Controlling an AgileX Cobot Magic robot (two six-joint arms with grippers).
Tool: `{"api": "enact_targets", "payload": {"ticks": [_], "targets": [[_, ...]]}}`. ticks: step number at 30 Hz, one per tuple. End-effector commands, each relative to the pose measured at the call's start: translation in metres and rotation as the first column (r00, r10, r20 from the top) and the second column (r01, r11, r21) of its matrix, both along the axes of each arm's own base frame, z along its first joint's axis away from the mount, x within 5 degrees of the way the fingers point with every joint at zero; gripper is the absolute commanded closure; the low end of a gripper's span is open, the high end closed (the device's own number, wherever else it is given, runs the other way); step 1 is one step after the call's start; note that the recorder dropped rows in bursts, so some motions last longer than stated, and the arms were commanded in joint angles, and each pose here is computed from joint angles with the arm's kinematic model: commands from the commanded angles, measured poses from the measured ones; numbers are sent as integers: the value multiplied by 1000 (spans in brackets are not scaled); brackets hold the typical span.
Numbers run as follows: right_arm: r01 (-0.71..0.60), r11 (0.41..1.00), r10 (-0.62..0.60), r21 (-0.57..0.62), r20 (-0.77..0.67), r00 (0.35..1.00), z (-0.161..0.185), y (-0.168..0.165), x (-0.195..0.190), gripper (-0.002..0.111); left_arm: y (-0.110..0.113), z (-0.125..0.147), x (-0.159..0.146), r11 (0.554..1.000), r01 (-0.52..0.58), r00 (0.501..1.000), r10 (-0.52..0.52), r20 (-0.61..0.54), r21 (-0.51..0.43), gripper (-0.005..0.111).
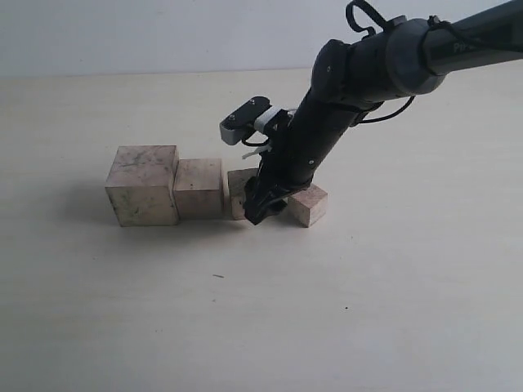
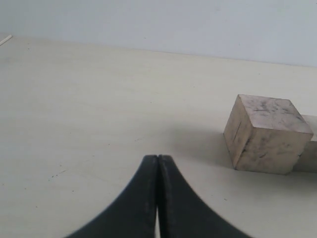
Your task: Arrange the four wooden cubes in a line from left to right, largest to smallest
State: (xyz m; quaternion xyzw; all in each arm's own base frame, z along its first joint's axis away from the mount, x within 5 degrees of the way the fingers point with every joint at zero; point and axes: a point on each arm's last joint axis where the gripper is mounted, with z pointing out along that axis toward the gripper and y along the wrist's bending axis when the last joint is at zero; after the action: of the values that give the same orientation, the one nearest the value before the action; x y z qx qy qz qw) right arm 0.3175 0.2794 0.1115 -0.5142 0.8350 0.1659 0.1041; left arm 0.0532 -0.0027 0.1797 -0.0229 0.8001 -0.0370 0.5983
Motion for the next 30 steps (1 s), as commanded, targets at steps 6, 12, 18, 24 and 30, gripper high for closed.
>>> {"api": "enact_targets", "payload": {"ticks": [6,12,18,24,30], "targets": [[24,999,-25,38,31,999,2,9,0,49,0,1,0,1000,5,1000,-5,17,-6,107],[34,998,-35,44,32,999,2,10,0,49,0,1,0,1000,5,1000,-5,17,-6,107],[86,992,-87,87,5,996,4,13,0,49,0,1,0,1000,5,1000,-5,17,-6,107],[121,986,-118,117,-27,993,5,16,-1,49,0,1,0,1000,5,1000,-5,17,-6,107],[116,987,-113,114,-37,993,5,16,-2,49,0,1,0,1000,5,1000,-5,17,-6,107]]}}
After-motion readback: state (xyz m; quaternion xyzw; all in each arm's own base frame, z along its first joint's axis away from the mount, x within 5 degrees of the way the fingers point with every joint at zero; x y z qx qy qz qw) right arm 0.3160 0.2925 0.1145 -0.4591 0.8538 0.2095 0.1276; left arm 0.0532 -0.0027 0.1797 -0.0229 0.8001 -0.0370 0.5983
